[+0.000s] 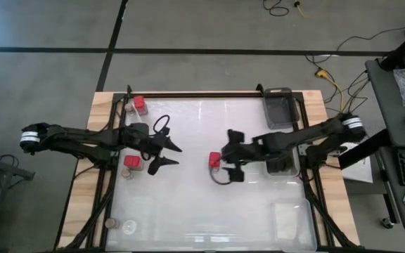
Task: Sort spices by type
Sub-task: Put the red seasoning can into the transparent bin
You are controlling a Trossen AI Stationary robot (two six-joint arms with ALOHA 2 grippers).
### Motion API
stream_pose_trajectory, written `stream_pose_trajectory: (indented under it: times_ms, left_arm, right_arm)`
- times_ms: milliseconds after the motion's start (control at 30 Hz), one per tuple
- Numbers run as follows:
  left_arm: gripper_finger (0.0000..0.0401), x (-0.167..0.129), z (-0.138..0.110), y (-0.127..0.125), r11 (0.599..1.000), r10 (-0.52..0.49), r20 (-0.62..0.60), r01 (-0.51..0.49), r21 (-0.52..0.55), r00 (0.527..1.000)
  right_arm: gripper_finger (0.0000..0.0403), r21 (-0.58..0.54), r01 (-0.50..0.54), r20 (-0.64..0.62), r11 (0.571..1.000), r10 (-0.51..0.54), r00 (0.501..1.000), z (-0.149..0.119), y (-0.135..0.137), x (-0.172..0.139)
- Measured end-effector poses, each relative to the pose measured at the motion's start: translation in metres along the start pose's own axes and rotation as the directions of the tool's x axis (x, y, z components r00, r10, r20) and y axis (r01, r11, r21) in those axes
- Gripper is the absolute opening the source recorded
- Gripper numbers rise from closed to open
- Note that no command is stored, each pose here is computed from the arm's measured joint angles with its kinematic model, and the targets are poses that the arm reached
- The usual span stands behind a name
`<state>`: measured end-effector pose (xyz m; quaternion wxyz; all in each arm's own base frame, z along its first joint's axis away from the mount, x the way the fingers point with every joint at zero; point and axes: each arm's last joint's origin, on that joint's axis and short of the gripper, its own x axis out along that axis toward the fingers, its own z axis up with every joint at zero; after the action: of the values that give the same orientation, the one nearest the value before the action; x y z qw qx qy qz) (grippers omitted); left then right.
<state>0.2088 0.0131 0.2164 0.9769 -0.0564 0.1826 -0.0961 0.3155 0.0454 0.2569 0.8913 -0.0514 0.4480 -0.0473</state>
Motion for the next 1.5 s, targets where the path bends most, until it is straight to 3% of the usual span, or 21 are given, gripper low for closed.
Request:
stream_pose_trajectory:
  times_ms: [233,467,1133,1500]
  left_arm:
    - [0.0232,-0.01,-0.027,-0.005,1.0,-0.012,-0.014,0.012,-0.007,1.0]
    - [0.0232,-0.016,-0.035,-0.008,1.0,-0.02,-0.006,0.02,-0.004,1.0]
    - [0.0232,-0.006,-0.045,-0.004,0.999,-0.009,-0.081,0.005,-0.047,0.997]
    - [0.0232,-0.021,-0.04,-0.01,0.999,-0.016,0.011,0.016,0.035,1.0]
  right_arm:
    - [0.0369,-0.005,0.016,-0.064,1.0,-0.017,0.998,0.017,0.003,0.038]
    - [0.0369,0.028,0.038,-0.096,0.999,-0.036,0.995,0.022,-0.004,0.059]
    - [0.0369,0.162,-0.107,-0.114,0.981,0.126,0.985,0.021,-0.031,0.073]
    - [0.0369,0.149,-0.131,-0.134,0.98,0.151,0.979,0.015,-0.031,0.075]
